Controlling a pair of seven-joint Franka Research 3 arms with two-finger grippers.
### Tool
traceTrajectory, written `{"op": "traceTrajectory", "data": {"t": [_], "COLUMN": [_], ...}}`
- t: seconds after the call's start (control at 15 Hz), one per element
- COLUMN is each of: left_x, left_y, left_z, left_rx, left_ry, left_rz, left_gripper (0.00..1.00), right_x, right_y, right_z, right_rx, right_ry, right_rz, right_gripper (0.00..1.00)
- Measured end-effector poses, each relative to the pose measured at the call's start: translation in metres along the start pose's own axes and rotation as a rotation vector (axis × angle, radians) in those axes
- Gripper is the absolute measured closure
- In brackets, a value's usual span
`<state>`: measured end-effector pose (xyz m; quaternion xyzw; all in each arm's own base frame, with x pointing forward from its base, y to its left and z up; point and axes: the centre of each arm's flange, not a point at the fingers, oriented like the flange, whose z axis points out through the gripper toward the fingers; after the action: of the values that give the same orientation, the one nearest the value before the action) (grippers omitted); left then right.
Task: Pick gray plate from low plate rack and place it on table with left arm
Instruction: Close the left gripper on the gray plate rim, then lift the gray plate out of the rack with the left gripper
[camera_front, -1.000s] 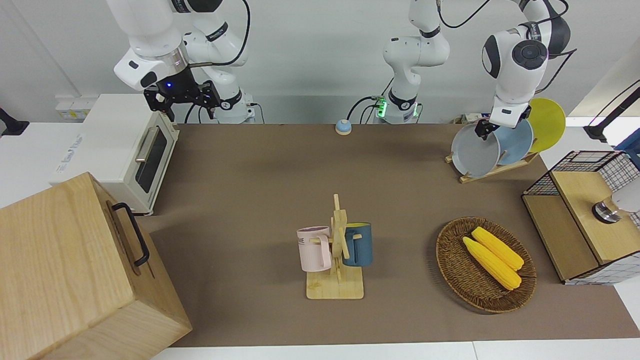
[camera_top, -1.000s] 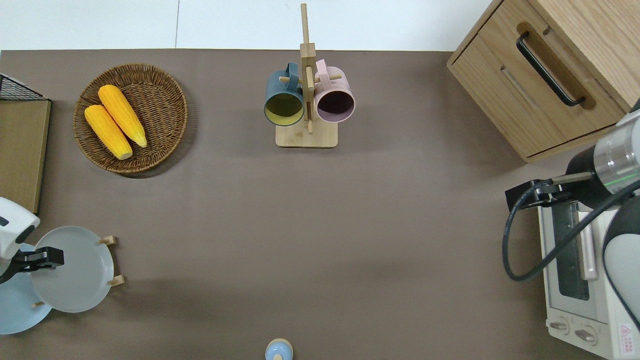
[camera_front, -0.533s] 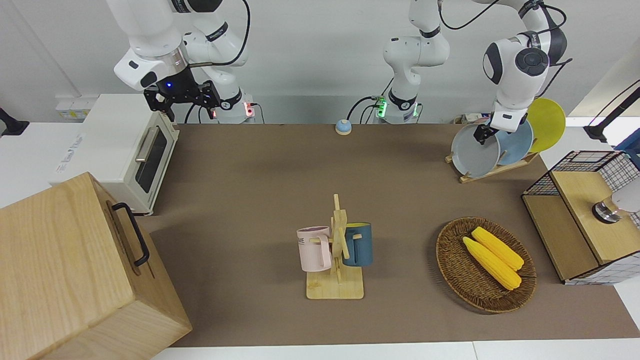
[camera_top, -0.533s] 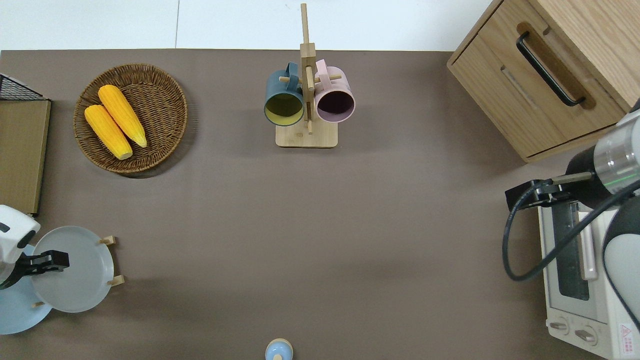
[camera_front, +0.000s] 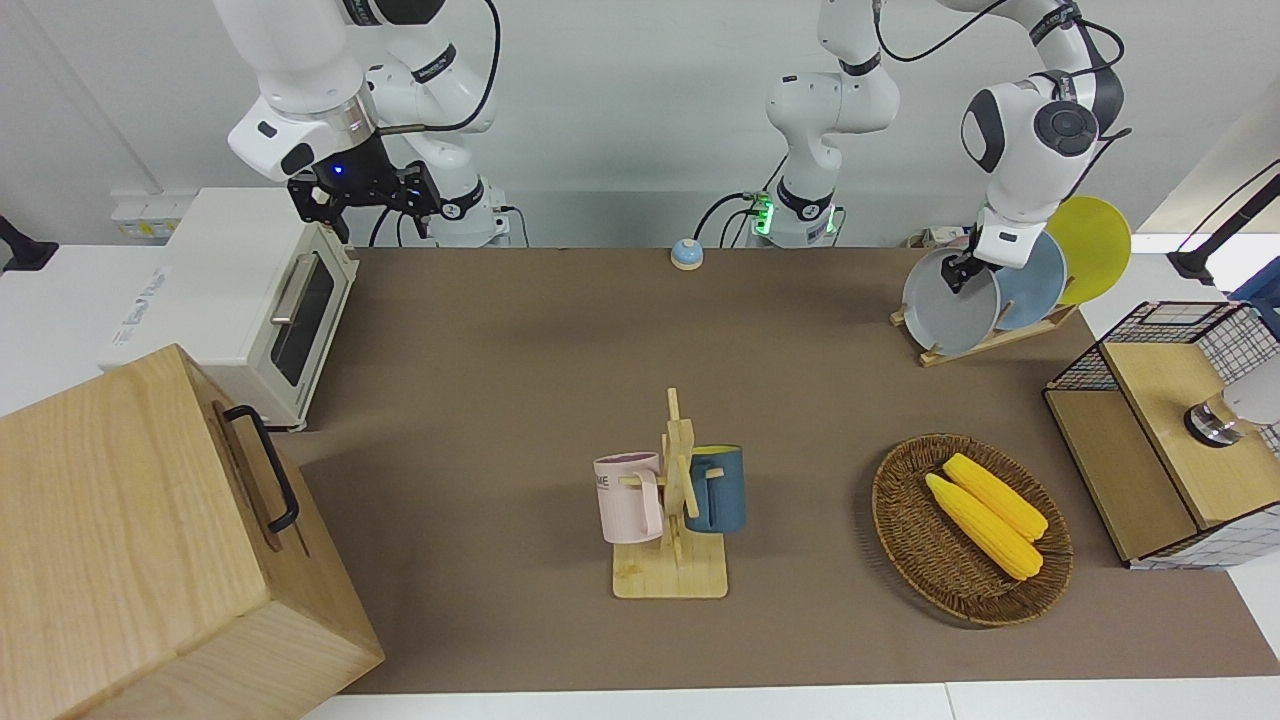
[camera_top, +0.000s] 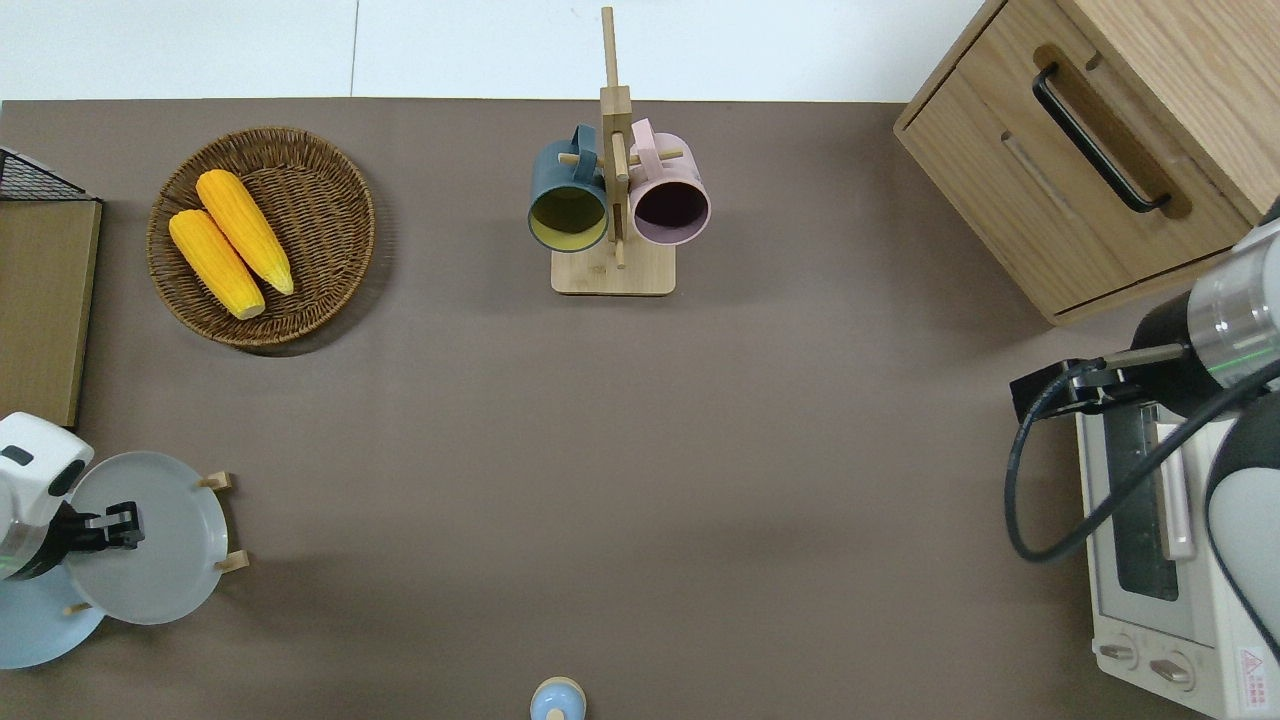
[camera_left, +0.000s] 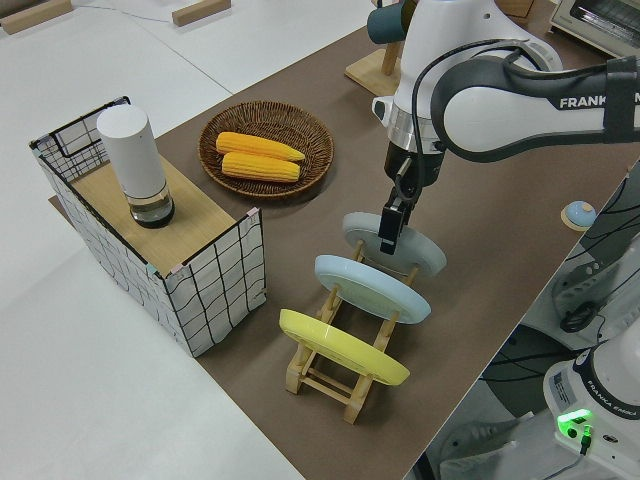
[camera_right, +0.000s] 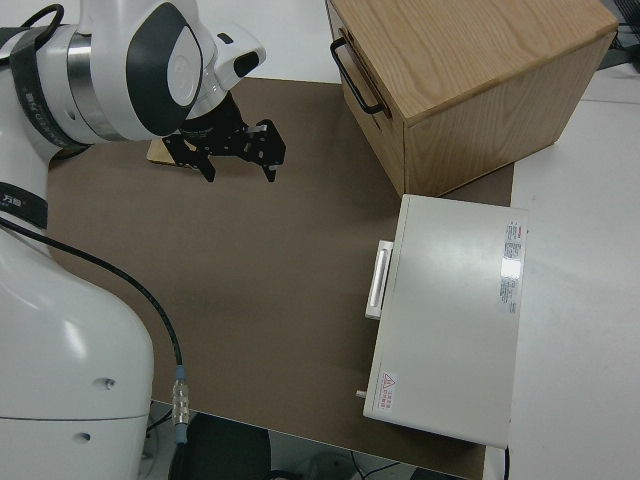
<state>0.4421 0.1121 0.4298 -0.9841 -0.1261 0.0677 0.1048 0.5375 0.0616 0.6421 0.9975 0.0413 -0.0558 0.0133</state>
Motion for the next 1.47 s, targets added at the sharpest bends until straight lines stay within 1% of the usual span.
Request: {"op": "traceTrajectory", "data": {"t": [0.07, 0.2, 0.27, 0.33, 0.4, 0.47, 1.13, 1.27, 1.47], "left_x": [0.0, 0.0, 0.0, 0.0, 0.0, 0.0, 0.001, 0.002, 0.005], "left_y": [0.0, 0.0, 0.0, 0.0, 0.0, 0.0, 0.005, 0.006, 0.006], "left_z": [0.0, 0.0, 0.0, 0.0, 0.0, 0.0, -0.006, -0.013, -0.041], "left_rx": [0.0, -0.003, -0.007, -0.008, -0.009, -0.01, -0.01, -0.017, -0.038], "left_ry": [0.0, 0.0, 0.001, 0.001, 0.001, 0.002, 0.012, 0.019, 0.018], "left_rz": [0.0, -0.002, -0.003, -0.003, -0.004, -0.004, 0.007, 0.005, -0.008], "left_gripper": [0.57, 0.79, 0.84, 0.85, 0.89, 0.9, 0.9, 0.9, 0.9], "right_x": [0.0, 0.0, 0.0, 0.0, 0.0, 0.0, 0.0, 0.0, 0.0], "right_y": [0.0, 0.0, 0.0, 0.0, 0.0, 0.0, 0.0, 0.0, 0.0], "right_z": [0.0, 0.0, 0.0, 0.0, 0.0, 0.0, 0.0, 0.0, 0.0], "right_rx": [0.0, 0.0, 0.0, 0.0, 0.0, 0.0, 0.0, 0.0, 0.0], "right_ry": [0.0, 0.0, 0.0, 0.0, 0.0, 0.0, 0.0, 0.0, 0.0], "right_rz": [0.0, 0.0, 0.0, 0.0, 0.0, 0.0, 0.0, 0.0, 0.0], "right_gripper": [0.01, 0.01, 0.01, 0.01, 0.01, 0.01, 0.01, 0.01, 0.01]}}
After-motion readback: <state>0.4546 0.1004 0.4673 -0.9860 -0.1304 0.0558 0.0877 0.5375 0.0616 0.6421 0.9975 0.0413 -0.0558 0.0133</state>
